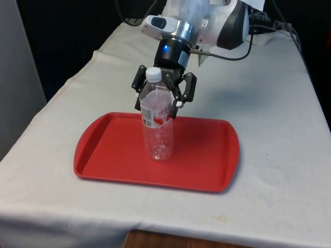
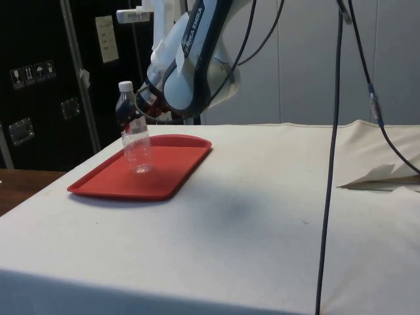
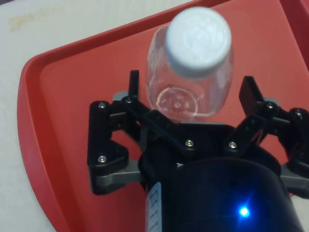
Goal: Place the bottle upright on the tray.
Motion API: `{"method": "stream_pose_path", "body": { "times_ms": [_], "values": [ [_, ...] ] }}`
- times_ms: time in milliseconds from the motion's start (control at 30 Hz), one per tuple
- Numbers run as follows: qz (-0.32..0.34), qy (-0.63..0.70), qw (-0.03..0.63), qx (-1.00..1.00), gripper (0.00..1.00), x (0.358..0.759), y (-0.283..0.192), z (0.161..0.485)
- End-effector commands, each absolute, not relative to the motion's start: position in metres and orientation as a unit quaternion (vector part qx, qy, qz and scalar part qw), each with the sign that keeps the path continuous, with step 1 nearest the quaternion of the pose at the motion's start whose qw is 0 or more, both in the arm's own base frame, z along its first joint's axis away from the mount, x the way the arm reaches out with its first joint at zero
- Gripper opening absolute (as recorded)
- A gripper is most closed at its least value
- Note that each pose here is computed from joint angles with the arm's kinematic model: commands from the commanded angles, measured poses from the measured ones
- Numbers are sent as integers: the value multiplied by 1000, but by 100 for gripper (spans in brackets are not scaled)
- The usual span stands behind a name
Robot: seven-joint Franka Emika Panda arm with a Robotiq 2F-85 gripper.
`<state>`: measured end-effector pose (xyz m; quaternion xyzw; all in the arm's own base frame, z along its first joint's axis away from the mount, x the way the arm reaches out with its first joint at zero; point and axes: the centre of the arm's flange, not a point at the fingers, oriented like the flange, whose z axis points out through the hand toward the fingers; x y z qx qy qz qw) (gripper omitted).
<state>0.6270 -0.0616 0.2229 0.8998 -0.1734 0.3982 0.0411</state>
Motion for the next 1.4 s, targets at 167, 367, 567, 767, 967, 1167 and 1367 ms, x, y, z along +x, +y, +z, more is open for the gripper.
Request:
{"method": "stream_pose_path", "body": {
  "times_ms": [167, 367, 567, 767, 967, 1167, 1367],
  "values": [
    [398, -173, 41, 900, 100, 627, -60, 222],
    [398, -172, 40, 900, 100, 627, -60, 223],
    [399, -172, 40, 900, 100, 625, -57, 223],
    [402, -170, 39, 899, 100, 620, -53, 225],
    [405, -168, 38, 898, 100, 612, -49, 228],
    [407, -166, 36, 897, 100, 605, -45, 231],
    [410, -165, 35, 896, 100, 600, -42, 233]
  ]
}}
